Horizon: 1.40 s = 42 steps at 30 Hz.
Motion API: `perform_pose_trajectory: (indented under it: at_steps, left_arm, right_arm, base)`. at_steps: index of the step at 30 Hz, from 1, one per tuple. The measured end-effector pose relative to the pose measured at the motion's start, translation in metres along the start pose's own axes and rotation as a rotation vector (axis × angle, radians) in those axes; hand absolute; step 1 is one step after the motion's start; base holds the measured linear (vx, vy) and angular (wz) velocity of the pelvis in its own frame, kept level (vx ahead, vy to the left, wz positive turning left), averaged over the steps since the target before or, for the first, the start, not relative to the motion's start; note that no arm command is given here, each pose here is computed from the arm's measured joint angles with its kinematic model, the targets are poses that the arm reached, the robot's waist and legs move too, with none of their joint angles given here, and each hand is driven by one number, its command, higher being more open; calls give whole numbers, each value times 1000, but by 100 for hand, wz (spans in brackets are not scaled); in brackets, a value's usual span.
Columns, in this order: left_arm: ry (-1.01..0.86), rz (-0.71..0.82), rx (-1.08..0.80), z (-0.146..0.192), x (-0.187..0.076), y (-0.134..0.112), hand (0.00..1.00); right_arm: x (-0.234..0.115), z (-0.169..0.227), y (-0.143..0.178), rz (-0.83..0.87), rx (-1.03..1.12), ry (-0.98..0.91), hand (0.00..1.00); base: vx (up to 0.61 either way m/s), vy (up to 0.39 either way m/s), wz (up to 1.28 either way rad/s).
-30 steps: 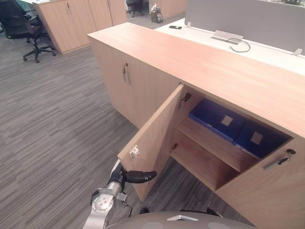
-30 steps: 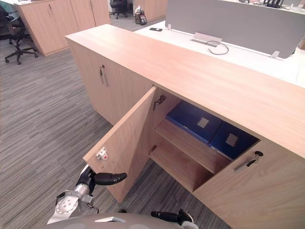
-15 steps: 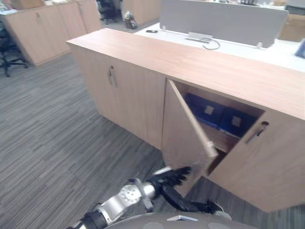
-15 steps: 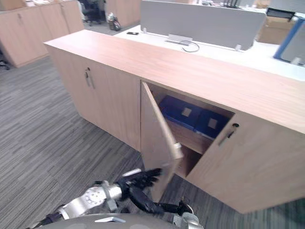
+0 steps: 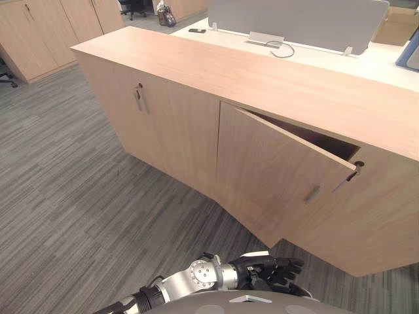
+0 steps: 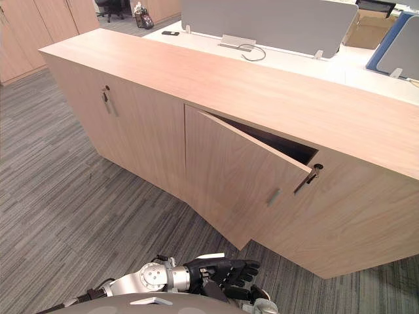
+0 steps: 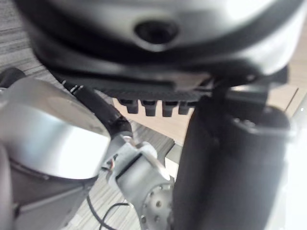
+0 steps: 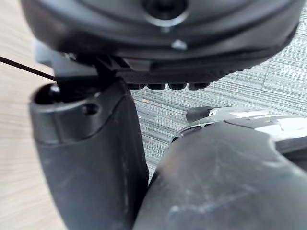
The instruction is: Walk over to the cabinet, pick up the folder, carry it to the office cabinet, place the folder inside the office cabinet, then close the office cabinet door
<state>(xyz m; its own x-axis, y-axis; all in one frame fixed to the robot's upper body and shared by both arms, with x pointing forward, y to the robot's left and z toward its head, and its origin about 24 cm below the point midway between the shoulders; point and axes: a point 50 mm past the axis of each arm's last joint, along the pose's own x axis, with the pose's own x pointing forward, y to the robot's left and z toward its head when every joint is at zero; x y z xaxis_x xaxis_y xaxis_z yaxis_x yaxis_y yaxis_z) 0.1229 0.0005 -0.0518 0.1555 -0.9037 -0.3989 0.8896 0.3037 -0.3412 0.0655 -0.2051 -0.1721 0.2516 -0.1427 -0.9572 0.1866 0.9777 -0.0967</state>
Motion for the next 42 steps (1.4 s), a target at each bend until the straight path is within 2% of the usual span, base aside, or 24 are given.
perform_pose_trajectory:
  at_steps: [4, 7, 8, 9, 11, 14, 16, 19, 22, 25, 27, 30, 33, 42]
  left_arm:
    - [19, 50, -32, -6, -2, 10, 100]
    - [7, 221, -161, -17, -18, 41, 100]
    - [-11, 351, -228, -24, -32, 59, 100]
    - [-18, 400, -255, -27, -39, 65, 100]
    - [-55, 582, -355, -41, -69, 82, 100]
    - [-132, 847, -519, -64, -110, 92, 100]
    - [-217, 1144, -654, -85, -147, 101, 100]
    - [-235, 1426, -734, -105, -175, 100, 100]
    - [-211, 1518, -843, -124, -178, 92, 100]
    - [-220, 1535, -996, -142, -170, 82, 100]
    - [-218, 1517, -1124, -156, -160, 71, 100]
    - [-186, 1543, -1253, -174, -156, 53, 100]
    - [-73, 1602, -1307, -197, -166, 25, 100]
    - [45, 1615, -1289, -201, -163, 22, 100]
  right_arm:
    - [0, -1, 0, -7, 0, 4, 100]
    - [0, 1, 1, -7, 0, 1, 100]
    - [0, 2, 1, -9, 1, -1, 100]
    - [0, 2, 1, -9, 6, -1, 100]
    - [1, 6, 3, -4, 6, -6, 100]
    - [1, 13, 6, 8, -11, -26, 100]
    - [1, 11, 10, 21, 63, -24, 100]
    - [1, 10, -1, -6, 98, -32, 100]
    - [1, 21, -2, -12, 94, -72, 100]
    - [0, 34, 5, 8, 71, -130, 100]
    - [0, 46, 22, 56, 61, -158, 100]
    - [-1, 42, 40, 111, 26, -156, 100]
    - [-2, 29, 51, 143, 19, -127, 100]
    - [-2, 16, 42, 109, 95, -95, 100]
  base:
    - [120, -60, 3]
    - [104, -88, -14]
    - [79, -86, -16]
    - [75, -85, -21]
    - [44, -62, -41]
    - [29, -62, -53]
    - [41, -77, -20]
    - [32, -49, -19]
    - [11, 40, -24]
    - [-42, 116, -34]
    - [-62, 107, -35]
    - [-80, 165, -34]
    - [-9, 86, -37]
    - [36, -18, -1]
